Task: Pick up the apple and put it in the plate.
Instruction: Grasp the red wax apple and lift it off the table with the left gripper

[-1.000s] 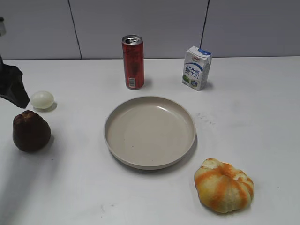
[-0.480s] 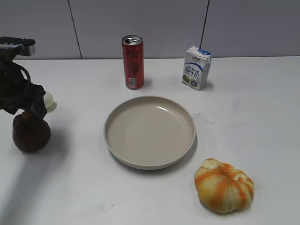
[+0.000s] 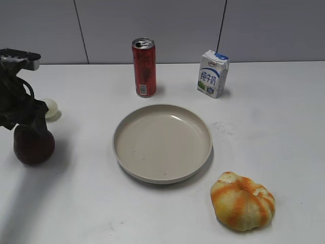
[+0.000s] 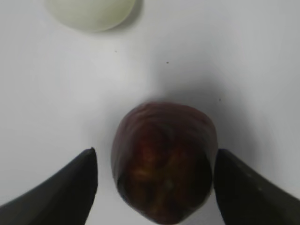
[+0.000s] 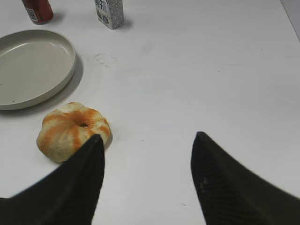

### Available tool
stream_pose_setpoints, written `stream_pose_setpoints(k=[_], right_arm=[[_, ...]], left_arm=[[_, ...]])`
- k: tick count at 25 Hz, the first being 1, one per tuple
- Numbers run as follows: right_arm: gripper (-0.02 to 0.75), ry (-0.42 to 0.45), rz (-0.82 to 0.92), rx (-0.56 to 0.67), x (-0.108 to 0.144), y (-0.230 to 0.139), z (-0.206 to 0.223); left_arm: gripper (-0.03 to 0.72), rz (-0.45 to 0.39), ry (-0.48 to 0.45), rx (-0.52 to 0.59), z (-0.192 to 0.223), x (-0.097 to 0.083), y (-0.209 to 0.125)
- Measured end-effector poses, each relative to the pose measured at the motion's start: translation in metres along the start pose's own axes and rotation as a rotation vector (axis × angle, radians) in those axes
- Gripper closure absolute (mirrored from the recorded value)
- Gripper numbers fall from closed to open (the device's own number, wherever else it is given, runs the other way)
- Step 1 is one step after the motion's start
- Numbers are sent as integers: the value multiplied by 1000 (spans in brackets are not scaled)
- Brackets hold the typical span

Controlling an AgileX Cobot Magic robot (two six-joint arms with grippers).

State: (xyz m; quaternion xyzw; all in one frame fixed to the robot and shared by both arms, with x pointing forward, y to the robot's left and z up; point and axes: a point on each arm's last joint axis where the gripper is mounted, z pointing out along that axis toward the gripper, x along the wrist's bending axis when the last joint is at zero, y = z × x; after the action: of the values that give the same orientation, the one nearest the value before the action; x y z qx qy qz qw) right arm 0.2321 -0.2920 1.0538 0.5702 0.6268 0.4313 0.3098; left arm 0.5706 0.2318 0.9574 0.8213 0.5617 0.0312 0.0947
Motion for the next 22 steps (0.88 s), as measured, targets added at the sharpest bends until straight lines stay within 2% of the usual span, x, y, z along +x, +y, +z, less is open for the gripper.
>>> stream_pose_setpoints(k=[4,13,22], right_arm=[[293,0,0,0,0,0,0],[293,0,0,0,0,0,0],[293,0,1,0,0,0,0]], left_arm=[[104,-26,-32,49,15,-1,-1],[132,-28,-36,56,15,-1,-1],[132,-17,-44,29,-4,-7,1]])
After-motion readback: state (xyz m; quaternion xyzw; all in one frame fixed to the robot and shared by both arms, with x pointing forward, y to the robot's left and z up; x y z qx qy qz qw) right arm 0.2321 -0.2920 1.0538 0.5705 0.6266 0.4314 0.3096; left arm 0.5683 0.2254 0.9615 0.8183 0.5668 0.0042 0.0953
